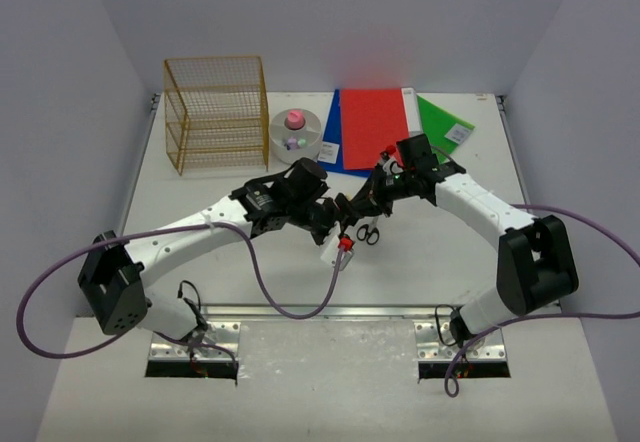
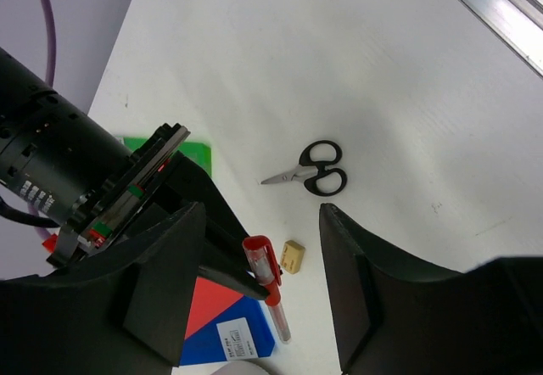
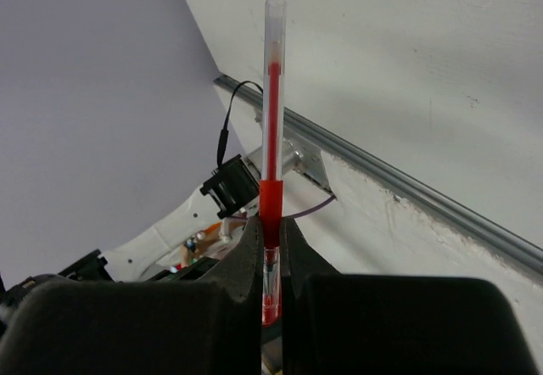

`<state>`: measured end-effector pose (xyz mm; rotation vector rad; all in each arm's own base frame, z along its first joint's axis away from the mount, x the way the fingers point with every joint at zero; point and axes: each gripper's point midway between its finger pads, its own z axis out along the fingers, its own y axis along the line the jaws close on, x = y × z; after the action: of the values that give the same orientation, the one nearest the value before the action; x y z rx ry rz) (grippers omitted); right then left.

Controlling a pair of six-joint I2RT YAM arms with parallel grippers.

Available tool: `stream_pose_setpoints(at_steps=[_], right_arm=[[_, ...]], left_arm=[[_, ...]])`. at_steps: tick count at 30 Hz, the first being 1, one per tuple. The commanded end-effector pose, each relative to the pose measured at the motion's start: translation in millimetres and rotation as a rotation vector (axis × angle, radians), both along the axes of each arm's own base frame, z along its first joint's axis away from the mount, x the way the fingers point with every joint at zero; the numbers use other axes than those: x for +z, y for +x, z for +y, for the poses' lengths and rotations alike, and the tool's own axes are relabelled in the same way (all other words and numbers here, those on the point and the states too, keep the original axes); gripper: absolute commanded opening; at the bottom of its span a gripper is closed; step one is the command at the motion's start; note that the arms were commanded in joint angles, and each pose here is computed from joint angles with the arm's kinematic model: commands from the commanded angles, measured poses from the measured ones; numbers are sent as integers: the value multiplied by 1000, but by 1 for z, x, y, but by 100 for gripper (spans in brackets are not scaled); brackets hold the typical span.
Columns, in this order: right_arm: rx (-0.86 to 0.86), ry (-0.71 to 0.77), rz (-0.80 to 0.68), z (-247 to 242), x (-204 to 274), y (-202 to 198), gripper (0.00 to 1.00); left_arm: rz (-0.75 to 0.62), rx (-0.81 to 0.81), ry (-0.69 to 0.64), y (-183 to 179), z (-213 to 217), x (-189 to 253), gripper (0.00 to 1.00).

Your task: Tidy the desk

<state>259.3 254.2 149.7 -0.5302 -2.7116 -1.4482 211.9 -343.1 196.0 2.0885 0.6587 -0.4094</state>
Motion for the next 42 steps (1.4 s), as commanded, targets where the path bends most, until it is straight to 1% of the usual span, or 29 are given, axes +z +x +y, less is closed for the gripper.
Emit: stream_pose_setpoints(at_steps=[1, 6, 10, 13, 16, 21, 32, 36, 37, 40, 41, 42], right_arm=[[74, 12, -154, 7, 28, 0, 0], [106, 5, -196, 10, 31, -1, 0], [134, -12, -231, 10, 30, -4, 0], [144, -29, -247, 9, 27, -5, 0], [155, -42, -247, 7, 23, -8, 0], [183, -80, -289, 5, 21, -10, 0], [220, -136, -318, 3, 12, -12, 0], [232, -144, -329, 3, 11, -12, 0], [235, -143, -334, 4, 12, -12, 0], [251, -149, -358, 5, 13, -10, 0], [258, -151, -365, 5, 13, -11, 0], [264, -150, -365, 6, 13, -12, 0]], left_arm=[[-11, -5, -26, 6, -11, 14, 53], [-7, 9, 8, 9, -8, -5, 50], [13, 55, 44, 16, -6, -17, 42], [31, 77, 67, 19, -5, -22, 40], [32, 96, 76, 22, -5, -24, 39], [25, 126, 97, 28, 2, -28, 38], [-10, 131, 87, 34, 2, -21, 38], [-19, 136, 88, 37, 2, -21, 37], [-21, 137, 88, 37, 2, -21, 33], [-29, 149, 90, 41, 1, -22, 17], [-33, 157, 85, 42, 1, -22, 11], [-30, 173, 81, 44, 1, -21, 0]])
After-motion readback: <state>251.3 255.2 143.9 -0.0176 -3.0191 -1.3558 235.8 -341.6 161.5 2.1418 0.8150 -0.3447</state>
